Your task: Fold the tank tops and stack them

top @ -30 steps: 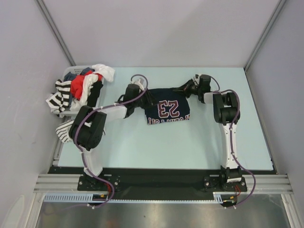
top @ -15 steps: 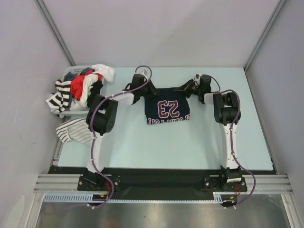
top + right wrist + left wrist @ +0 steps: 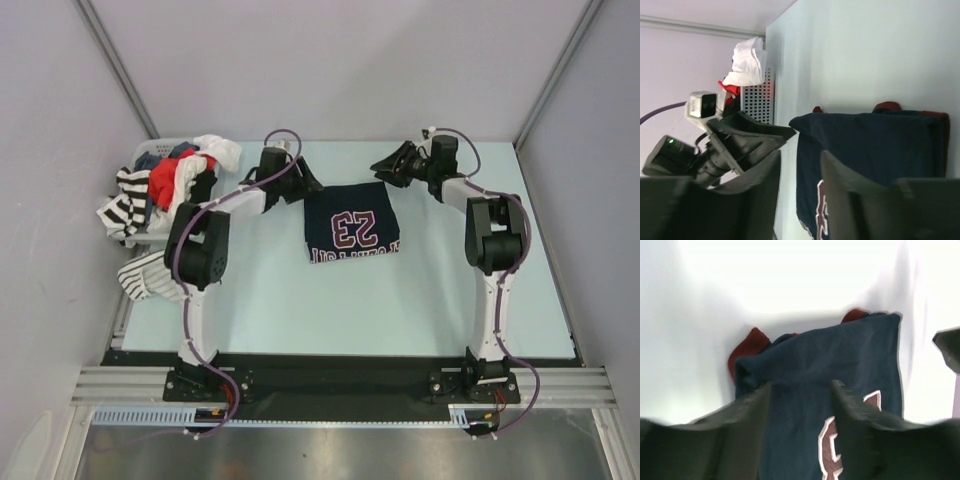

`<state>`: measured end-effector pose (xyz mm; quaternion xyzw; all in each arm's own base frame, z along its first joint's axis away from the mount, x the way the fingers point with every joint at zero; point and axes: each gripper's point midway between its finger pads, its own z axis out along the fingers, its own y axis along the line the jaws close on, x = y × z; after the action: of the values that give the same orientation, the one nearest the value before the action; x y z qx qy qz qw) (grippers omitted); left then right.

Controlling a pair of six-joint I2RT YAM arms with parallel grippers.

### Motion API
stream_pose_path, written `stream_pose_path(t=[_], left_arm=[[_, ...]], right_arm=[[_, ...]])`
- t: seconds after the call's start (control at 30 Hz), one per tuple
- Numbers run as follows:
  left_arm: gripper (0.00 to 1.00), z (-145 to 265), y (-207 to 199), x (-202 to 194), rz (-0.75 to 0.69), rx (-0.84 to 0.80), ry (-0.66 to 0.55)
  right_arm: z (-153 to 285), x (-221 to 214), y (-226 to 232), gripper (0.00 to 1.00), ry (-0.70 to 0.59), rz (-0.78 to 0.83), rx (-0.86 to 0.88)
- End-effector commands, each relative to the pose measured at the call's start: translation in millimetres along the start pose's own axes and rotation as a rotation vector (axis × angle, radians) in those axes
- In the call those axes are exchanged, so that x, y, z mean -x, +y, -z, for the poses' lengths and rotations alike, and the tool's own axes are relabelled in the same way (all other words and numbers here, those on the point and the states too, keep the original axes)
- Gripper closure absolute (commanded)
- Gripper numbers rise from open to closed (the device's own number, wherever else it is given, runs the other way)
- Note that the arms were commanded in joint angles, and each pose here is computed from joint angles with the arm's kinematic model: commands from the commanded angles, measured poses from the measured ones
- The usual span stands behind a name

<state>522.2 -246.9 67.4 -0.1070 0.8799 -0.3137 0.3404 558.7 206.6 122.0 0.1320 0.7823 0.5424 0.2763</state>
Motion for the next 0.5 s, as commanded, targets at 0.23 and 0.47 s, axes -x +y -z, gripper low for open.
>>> stream_pose_path(t=[0.23,0.47], left_arm=[[0.29,103,-20,40,-0.155,0.142,-0.169],[0.29,139,-25,7,-0.216,0.147,-0.162]], right_arm=[[79,-4,-6,0.43,-0.043,0.249,-0.45],[95,-34,-53,0.33,0.036,0.306,-0.654]])
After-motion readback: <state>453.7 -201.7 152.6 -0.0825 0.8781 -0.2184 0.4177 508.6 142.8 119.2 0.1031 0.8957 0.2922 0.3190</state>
